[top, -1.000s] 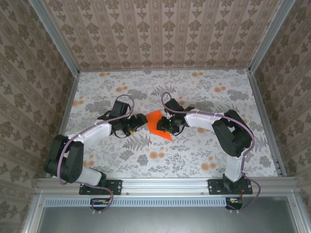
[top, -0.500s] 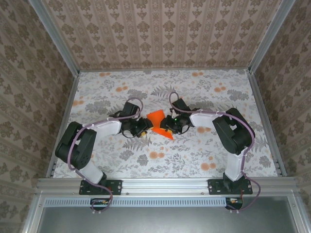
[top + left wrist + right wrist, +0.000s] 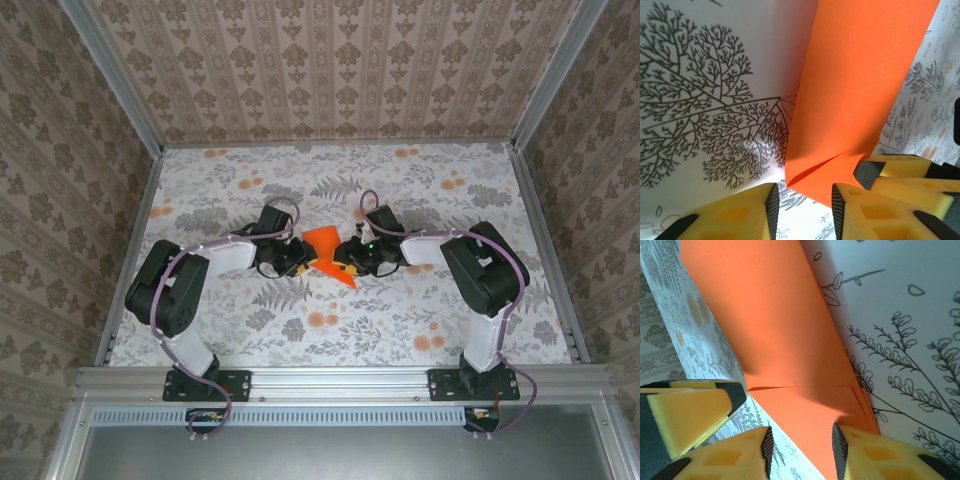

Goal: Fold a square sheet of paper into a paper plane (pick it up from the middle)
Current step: Fold the wing for the fifth time at the center of the table.

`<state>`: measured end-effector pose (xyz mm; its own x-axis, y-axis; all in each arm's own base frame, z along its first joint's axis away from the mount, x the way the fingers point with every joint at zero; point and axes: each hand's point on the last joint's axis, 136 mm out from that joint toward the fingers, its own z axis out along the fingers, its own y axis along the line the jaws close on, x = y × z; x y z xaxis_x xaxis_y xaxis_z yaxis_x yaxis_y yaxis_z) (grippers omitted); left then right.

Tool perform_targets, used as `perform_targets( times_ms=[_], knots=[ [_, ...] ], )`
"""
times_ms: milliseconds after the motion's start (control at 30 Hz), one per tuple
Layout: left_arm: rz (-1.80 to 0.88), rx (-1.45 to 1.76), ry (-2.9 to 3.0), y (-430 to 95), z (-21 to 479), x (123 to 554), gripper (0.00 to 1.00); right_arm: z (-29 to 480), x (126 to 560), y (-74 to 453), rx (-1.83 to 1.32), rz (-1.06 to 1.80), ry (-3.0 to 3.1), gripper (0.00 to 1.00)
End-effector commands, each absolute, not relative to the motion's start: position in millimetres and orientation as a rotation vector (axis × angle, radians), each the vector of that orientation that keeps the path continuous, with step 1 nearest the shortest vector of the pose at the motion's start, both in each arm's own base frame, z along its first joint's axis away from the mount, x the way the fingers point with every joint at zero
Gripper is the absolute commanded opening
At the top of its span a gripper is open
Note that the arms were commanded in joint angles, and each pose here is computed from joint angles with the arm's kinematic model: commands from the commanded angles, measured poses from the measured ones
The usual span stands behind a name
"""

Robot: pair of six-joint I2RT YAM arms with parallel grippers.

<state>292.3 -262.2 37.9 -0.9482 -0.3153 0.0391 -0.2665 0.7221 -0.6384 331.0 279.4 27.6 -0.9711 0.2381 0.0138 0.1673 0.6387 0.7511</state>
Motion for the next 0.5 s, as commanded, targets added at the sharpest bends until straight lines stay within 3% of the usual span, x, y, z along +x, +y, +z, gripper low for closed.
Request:
perform_targets(
  times_ms=[0, 233, 467],
  knots=[
    [-1.067, -0.446, 2.849, -271.3, 41.9, 297.1, 0.36, 7.0, 318.4, 267.0, 0.425, 1.196, 2.833, 0.40],
    [-1.108, -0.428, 2.851, -278.3, 38.7, 300.2, 0.37, 5.9, 317.8, 265.6, 0.426, 1.200, 2.835, 0.40],
    [-1.221, -0.393, 2.795, -289.0, 46.5, 304.6, 0.29, 11.5, 320.8, 265.5, 0.381, 1.233, 2.810, 0.40]
  ],
)
